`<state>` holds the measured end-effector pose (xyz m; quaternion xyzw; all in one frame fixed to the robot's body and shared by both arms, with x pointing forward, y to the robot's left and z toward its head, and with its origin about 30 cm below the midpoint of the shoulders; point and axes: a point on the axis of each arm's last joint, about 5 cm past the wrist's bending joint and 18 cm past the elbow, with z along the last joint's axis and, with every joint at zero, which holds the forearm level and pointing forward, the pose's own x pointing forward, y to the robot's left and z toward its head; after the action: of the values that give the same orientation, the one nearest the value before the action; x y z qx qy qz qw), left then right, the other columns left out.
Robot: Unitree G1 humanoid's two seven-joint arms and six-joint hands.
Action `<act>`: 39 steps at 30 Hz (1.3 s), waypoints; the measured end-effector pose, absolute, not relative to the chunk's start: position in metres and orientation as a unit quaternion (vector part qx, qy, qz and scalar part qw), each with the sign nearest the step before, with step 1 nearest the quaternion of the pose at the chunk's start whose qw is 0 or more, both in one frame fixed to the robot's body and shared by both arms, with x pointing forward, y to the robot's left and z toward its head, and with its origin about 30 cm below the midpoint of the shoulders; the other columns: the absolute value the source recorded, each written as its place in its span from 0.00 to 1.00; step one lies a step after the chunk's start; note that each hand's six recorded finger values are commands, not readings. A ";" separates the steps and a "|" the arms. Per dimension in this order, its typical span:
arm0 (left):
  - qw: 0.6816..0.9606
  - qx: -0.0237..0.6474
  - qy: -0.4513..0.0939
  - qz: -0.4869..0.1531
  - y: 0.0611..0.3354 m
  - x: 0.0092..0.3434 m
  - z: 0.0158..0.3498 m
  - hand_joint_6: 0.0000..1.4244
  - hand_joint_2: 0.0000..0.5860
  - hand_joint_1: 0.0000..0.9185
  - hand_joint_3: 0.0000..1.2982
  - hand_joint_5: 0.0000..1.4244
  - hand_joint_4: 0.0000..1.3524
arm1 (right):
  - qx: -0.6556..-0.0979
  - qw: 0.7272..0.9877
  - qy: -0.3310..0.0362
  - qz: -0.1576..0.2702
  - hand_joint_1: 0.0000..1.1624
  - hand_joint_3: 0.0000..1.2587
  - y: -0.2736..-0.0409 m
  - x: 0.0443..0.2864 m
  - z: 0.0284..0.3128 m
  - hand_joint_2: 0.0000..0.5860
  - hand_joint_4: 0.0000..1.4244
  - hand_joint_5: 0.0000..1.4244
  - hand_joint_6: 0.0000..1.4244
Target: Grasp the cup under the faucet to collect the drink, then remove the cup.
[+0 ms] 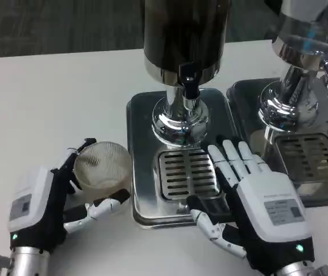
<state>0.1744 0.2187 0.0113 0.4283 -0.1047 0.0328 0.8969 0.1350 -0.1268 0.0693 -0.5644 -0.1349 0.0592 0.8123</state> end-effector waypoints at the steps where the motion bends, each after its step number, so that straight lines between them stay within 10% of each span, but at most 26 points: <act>1: 0.897 0.429 -0.106 0.036 0.218 0.174 0.011 0.63 0.17 0.51 0.27 0.54 0.40 | -0.564 0.812 -0.135 0.059 0.07 0.07 -0.127 0.135 0.069 0.66 0.00 0.00 0.10; 39: 0.871 0.453 -0.160 0.099 0.214 0.179 0.010 0.72 0.13 0.55 0.39 0.59 0.48 | -0.561 0.815 -0.136 0.043 0.09 0.06 -0.131 0.138 0.074 0.68 0.00 0.00 0.11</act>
<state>0.1788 0.2140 0.0101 0.4531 -0.1601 0.0995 0.8713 0.1378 -0.1309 0.0742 -0.5610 -0.1363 0.0432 0.8154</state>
